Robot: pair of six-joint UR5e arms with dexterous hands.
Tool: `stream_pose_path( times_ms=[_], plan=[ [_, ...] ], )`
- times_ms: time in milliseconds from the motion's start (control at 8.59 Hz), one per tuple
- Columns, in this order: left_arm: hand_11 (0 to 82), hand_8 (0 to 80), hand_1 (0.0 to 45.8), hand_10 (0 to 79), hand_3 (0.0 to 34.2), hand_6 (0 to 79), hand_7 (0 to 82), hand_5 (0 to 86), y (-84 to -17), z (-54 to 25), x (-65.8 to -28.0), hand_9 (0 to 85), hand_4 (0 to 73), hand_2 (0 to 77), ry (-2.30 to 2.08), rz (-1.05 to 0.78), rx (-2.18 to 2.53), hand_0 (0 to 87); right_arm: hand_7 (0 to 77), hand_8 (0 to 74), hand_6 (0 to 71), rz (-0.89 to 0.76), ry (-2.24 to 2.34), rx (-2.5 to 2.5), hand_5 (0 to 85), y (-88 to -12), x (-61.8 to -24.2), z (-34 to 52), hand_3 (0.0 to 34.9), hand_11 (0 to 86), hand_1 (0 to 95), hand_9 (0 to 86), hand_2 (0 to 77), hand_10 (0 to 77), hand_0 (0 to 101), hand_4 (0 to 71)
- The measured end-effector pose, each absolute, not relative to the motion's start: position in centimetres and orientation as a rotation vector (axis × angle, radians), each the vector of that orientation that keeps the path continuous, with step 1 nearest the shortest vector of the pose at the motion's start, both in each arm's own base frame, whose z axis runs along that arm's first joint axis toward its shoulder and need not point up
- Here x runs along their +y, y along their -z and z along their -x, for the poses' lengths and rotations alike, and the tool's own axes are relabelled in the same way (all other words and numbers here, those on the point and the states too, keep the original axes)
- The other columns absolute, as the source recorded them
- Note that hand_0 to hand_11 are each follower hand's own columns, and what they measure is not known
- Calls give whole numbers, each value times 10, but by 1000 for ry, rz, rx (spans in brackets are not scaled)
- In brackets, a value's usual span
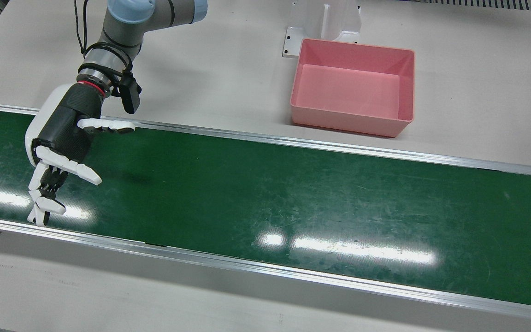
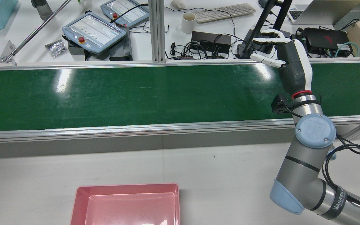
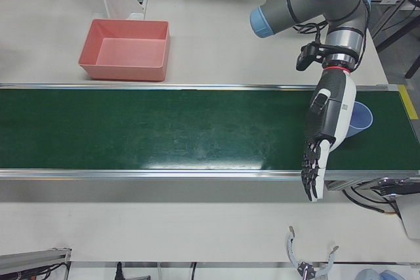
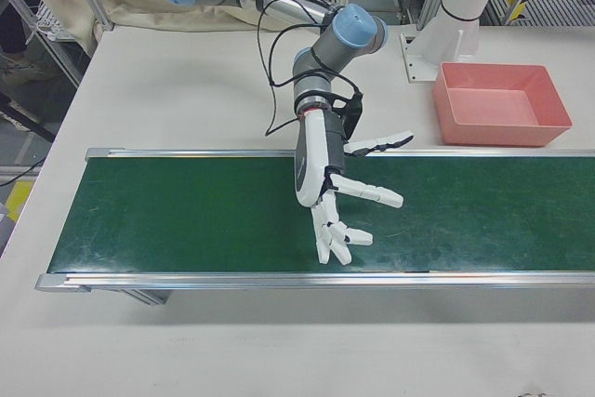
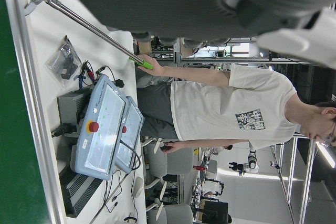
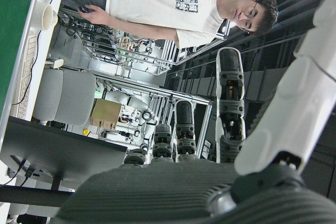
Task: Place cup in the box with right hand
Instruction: 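Raise the right hand above the conveyor belt, fingers open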
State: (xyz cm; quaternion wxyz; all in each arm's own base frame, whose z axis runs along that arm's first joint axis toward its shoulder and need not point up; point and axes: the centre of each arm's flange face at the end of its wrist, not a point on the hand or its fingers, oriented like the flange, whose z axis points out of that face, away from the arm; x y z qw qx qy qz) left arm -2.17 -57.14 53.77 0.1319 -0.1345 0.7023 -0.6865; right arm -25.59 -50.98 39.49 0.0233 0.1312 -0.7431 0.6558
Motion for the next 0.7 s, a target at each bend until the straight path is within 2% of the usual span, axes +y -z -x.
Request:
stream_pose_path(
  times_ms=[116, 233, 582, 699],
  plan=[
    [0, 0, 5, 0, 0, 0, 0, 0, -538, 22, -571, 5, 0, 5, 1993, 391, 2038, 0, 409, 76, 93, -424, -2034, -2302, 27, -388, -506, 267, 0, 38, 98, 158, 109, 33, 476, 518],
    [0, 0, 5, 0, 0, 0, 0, 0, -538, 22, -571, 5, 0, 5, 1993, 391, 2038, 0, 436, 76, 93, -435, -2038, -2304, 22, -383, -504, 277, 0, 38, 82, 158, 125, 33, 474, 518],
    [0, 0, 5, 0, 0, 0, 0, 0, -538, 21, -571, 5, 0, 5, 1992, 391, 2038, 0, 442, 65, 93, -469, -2045, -2264, 16, -389, -510, 298, 0, 38, 87, 153, 147, 22, 476, 518],
    [0, 0, 5, 0, 0, 0, 0, 0, -538, 22, -571, 5, 0, 5, 1992, 391, 2039, 0, 475, 65, 104, -476, -2046, -2255, 16, -392, -511, 299, 0, 16, 33, 158, 76, 22, 464, 518]
  ],
)
